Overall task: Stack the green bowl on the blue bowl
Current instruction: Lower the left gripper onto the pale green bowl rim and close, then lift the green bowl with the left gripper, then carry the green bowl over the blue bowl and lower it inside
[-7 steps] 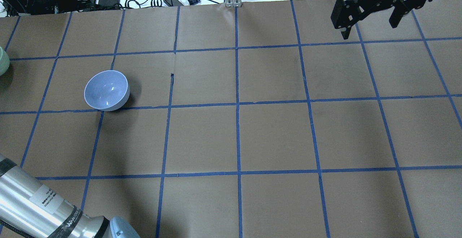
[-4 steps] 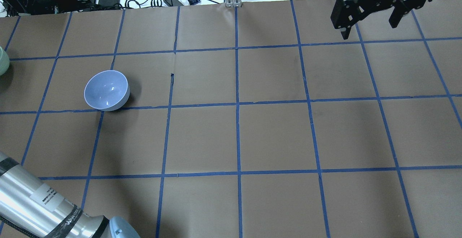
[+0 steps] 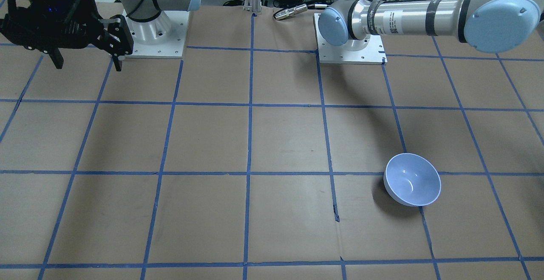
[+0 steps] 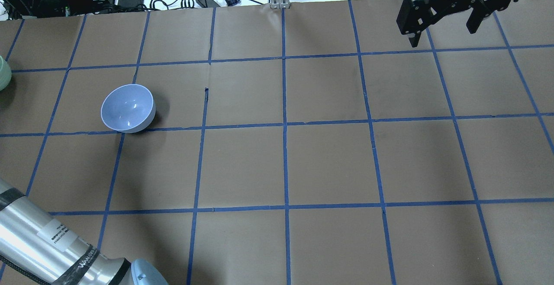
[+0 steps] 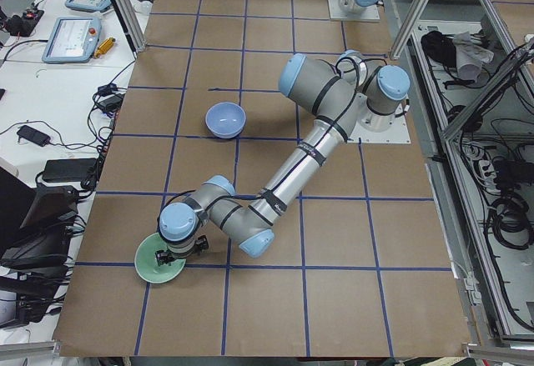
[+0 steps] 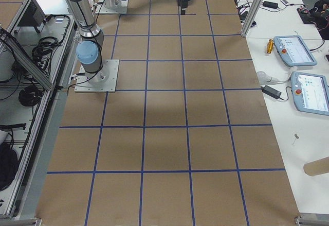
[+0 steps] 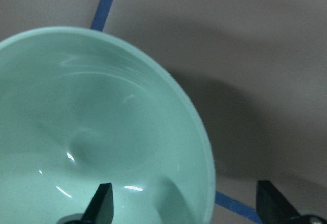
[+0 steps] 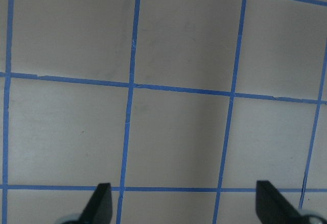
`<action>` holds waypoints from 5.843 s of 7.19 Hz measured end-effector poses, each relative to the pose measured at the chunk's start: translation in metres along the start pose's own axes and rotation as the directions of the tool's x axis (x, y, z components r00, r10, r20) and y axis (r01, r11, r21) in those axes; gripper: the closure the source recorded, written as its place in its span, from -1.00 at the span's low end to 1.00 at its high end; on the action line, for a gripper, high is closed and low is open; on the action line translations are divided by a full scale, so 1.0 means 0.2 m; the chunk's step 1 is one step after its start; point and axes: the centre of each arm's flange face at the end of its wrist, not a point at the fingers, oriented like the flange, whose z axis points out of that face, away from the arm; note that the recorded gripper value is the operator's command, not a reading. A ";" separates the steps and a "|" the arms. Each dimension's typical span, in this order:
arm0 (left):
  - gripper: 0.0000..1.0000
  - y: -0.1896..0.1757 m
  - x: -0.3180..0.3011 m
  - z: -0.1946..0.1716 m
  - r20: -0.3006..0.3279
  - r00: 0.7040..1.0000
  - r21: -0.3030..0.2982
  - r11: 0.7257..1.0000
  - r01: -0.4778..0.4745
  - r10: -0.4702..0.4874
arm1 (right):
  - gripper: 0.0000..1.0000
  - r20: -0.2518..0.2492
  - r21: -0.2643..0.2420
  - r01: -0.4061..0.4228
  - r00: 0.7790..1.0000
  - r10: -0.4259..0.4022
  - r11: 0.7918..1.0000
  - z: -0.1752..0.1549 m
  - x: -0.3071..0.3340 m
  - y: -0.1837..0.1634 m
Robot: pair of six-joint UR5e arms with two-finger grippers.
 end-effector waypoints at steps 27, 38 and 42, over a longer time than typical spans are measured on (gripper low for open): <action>1.00 -2.09 0.81 -1.20 -0.065 0.907 -0.122 0.906 0.406 -0.415 | -1.00 0.000 0.000 0.000 1.000 0.000 1.000 0.00 0.00 0.00; 1.00 -2.41 1.42 -0.72 -0.071 0.825 -0.191 0.819 0.541 -0.561 | -1.00 0.000 0.000 0.000 1.000 0.000 1.000 0.00 0.00 0.00; -1.00 -2.40 1.44 -0.69 -0.077 0.821 -0.208 0.814 0.542 -0.566 | -1.00 0.000 0.000 0.000 1.000 0.000 1.000 0.00 0.00 0.00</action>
